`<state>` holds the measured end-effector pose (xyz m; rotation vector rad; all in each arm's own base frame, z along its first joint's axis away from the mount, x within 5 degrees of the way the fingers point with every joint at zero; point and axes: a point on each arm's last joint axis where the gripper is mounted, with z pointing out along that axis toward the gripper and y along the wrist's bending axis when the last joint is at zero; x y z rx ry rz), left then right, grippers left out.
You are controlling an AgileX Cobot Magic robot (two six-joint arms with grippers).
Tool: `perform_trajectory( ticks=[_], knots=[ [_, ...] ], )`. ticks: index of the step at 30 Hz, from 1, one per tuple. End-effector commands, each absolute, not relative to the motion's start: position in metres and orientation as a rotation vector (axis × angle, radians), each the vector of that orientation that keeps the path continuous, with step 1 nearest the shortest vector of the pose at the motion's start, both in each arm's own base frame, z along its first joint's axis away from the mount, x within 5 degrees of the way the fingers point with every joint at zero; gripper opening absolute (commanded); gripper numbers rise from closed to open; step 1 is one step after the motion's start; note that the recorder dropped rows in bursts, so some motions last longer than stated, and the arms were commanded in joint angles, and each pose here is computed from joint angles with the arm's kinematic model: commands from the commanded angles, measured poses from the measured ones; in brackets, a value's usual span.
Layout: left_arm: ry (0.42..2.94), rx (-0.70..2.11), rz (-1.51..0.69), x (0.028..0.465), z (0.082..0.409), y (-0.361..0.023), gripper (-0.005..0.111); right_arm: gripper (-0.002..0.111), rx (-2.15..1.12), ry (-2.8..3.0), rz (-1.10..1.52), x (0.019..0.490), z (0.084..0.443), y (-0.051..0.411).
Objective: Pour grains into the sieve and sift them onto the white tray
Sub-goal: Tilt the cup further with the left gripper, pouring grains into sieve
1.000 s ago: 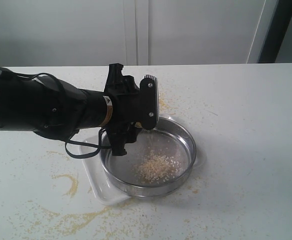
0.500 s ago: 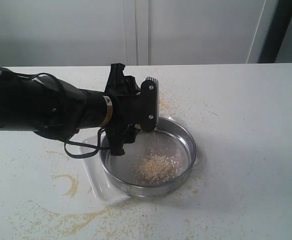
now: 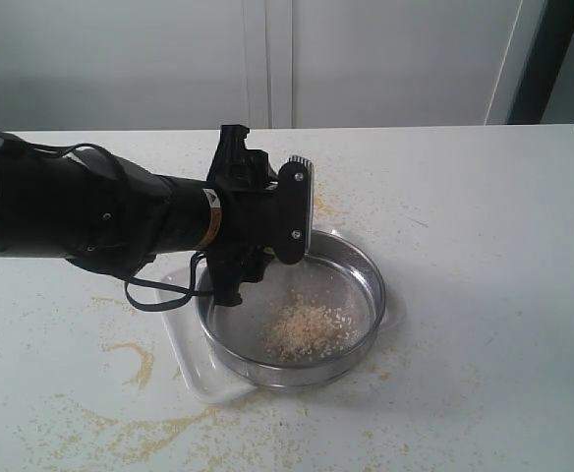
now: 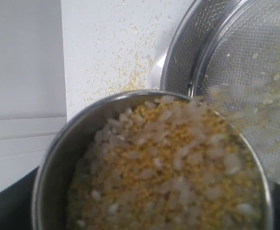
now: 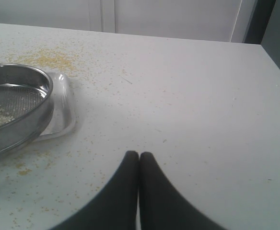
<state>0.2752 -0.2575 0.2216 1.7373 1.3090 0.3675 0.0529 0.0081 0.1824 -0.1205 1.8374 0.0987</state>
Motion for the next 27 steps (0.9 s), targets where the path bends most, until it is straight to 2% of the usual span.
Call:
perform_trajectory(
  ticks=[1,27],
  knots=[
    [1.267,1.739,0.393,0.2749,0.2300,-0.2585,0.000,0.000,-0.113,1.830,0.094,0.0528,0.1817,0.0078],
    [1.235,1.764,0.441,0.2760,0.2303,-0.2572,0.000,0.000,-0.113,1.830,0.094,0.0528,0.1817,0.0078]
  ],
)
